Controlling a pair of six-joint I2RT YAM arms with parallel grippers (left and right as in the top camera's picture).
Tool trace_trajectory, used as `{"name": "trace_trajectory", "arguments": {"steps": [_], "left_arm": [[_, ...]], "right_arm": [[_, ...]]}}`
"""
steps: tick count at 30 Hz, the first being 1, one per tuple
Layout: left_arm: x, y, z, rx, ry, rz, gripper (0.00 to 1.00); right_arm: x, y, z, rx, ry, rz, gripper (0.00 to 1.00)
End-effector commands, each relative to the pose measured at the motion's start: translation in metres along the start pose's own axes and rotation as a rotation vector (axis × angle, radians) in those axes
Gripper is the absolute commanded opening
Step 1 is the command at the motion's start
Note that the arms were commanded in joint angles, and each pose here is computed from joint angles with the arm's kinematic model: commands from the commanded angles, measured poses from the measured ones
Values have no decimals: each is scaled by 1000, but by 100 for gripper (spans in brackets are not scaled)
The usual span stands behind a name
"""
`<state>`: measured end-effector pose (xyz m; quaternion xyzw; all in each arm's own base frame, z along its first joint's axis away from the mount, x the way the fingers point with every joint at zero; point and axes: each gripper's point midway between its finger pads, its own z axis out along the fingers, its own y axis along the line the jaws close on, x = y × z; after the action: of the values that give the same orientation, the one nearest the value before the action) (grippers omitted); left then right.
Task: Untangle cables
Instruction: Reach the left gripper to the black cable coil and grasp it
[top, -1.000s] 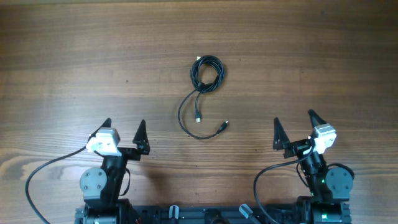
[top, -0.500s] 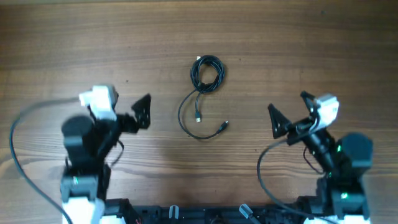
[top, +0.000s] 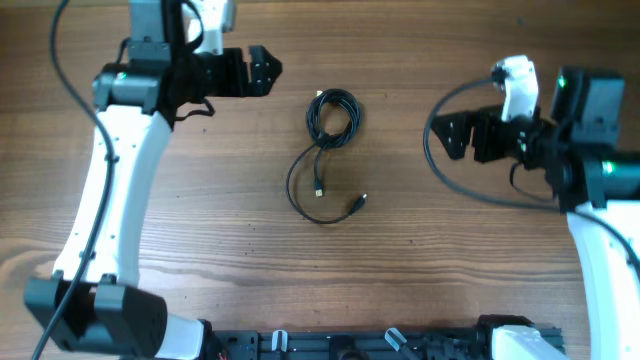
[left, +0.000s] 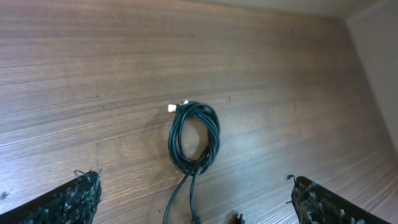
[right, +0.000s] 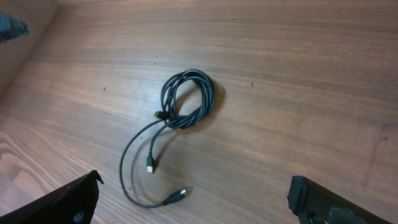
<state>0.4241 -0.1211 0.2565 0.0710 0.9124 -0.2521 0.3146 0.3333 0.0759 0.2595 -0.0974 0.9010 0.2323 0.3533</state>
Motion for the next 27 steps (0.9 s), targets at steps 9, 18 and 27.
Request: {"name": "trace_trajectory", "arguments": {"steps": [9,18,27], "left_arm": [[28,-9,75,26,145,30,100],[67,43,172,-145,235,-158,80],[104,33,224,-129,305,-119,72]], "right_arm": [[15,-18,47,-33,146,361,100],[20,-18,46,-32,163,350,100],[20,-18,46,-29,163,347,100]]}}
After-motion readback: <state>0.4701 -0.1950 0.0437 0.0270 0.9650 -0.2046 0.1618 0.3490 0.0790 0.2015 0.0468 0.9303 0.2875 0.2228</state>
